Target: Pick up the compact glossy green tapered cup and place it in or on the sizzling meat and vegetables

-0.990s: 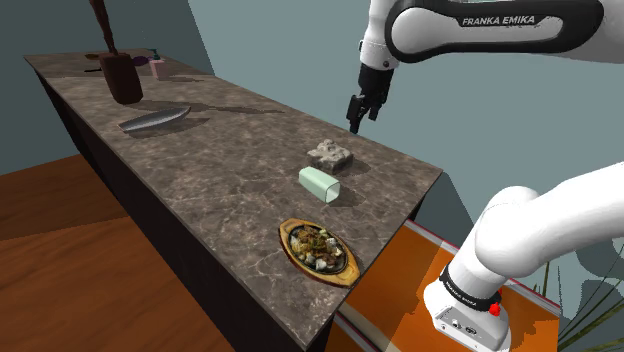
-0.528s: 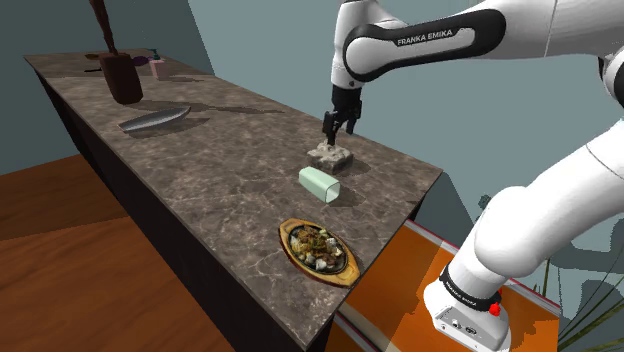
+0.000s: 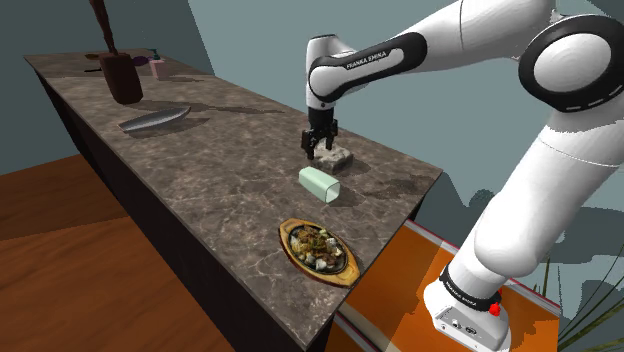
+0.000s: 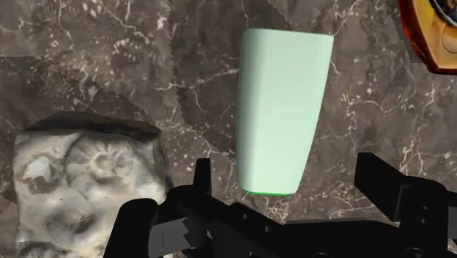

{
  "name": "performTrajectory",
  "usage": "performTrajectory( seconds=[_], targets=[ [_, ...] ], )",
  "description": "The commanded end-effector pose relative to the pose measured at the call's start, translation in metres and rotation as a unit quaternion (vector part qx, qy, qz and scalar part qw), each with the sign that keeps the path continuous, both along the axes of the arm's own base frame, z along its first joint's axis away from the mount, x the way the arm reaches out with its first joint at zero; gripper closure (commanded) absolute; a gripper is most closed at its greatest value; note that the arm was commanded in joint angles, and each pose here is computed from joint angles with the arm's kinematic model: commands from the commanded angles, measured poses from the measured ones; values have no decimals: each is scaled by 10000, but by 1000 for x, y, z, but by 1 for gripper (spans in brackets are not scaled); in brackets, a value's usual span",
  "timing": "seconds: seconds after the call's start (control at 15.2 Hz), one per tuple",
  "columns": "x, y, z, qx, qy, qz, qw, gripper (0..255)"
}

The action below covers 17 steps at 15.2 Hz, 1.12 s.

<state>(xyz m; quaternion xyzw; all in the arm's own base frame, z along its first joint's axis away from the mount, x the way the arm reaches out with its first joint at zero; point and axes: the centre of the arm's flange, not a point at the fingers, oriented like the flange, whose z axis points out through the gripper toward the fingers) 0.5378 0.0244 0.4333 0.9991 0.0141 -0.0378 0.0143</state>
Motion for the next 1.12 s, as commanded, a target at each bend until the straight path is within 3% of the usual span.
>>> performTrajectory(
  seconds=[0.0, 0.2, 0.66, 1.06],
  targets=[
    [20, 4, -23, 59, 115, -12, 9999, 0],
    [46, 6, -55, 139, 275, -28, 9995, 0],
    [41, 6, -91, 139, 275, -28, 9995, 0],
    [41, 6, -94, 139, 275, -28, 9995, 0]
  ],
)
